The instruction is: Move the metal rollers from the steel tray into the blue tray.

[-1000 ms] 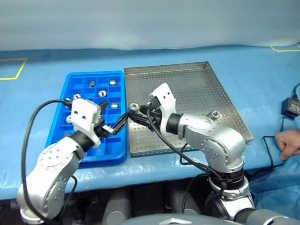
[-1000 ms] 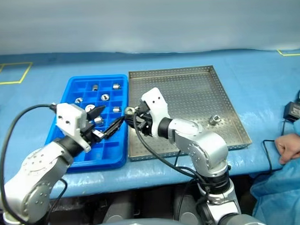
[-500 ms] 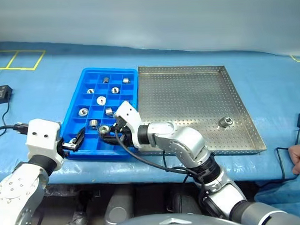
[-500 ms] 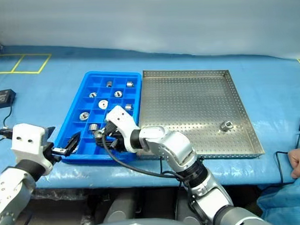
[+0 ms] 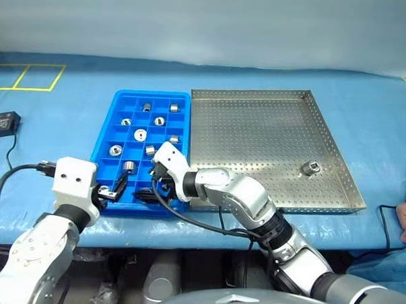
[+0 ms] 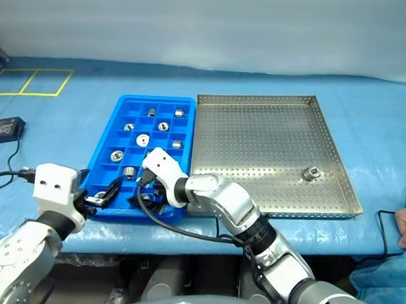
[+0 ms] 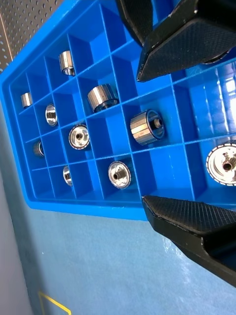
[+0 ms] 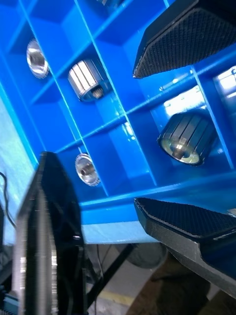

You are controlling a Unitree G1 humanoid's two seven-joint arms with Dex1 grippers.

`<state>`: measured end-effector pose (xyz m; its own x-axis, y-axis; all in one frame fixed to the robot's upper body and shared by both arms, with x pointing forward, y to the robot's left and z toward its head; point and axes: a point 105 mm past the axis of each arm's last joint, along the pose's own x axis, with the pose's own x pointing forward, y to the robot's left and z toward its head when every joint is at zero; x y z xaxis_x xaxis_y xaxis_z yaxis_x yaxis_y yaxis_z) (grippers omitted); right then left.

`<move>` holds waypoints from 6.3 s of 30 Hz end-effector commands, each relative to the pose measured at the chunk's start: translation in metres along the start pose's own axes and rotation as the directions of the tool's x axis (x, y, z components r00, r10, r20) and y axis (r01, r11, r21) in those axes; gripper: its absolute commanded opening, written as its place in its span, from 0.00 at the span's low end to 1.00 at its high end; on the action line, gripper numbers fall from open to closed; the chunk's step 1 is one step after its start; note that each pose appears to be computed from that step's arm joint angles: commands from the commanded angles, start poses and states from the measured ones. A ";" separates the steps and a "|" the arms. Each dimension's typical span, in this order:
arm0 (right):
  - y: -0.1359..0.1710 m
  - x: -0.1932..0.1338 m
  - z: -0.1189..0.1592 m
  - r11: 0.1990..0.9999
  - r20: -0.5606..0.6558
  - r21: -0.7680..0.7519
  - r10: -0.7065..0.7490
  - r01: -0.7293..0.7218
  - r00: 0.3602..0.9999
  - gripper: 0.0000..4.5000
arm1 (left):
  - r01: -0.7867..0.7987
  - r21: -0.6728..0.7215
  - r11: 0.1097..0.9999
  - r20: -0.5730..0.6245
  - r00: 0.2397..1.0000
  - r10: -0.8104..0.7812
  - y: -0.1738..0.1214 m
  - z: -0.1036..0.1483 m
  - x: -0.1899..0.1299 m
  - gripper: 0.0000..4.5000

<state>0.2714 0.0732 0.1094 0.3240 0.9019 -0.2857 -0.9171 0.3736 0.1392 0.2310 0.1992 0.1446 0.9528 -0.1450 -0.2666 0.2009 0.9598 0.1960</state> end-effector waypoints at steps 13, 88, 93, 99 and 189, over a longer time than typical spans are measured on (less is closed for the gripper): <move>-0.107 -0.149 -0.003 0.636 0.020 0.091 -0.770 0.766 0.637 0.86 | 0.496 0.025 0.868 0.186 0.851 -0.491 -0.111 0.044 0.077 0.89; -0.182 -0.146 -0.055 -0.167 -0.466 0.542 -0.875 0.823 0.130 0.86 | 0.650 0.119 0.751 0.212 0.722 -0.659 -0.149 0.053 0.071 0.89; -0.181 -0.148 -0.056 -0.181 -0.474 0.544 -0.872 0.819 0.123 0.86 | 0.650 0.121 0.751 0.213 0.721 -0.659 -0.150 0.053 0.071 0.89; -0.177 -0.145 -0.063 -0.189 -0.500 0.552 -0.855 0.812 0.141 0.82 | 0.648 0.120 0.752 0.215 0.723 -0.657 -0.150 0.054 0.072 0.89; -0.104 -0.100 -0.016 0.749 -0.067 0.024 -0.660 0.662 0.748 0.75 | 0.489 -0.002 0.872 0.203 0.854 -0.479 -0.099 0.032 0.065 0.89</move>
<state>0.3281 -0.0565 0.1020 0.8054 0.4402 -0.3969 -0.4992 0.8648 -0.0538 0.2805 0.0926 0.1334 0.7818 -0.6040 -0.1551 0.6150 0.7878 0.0324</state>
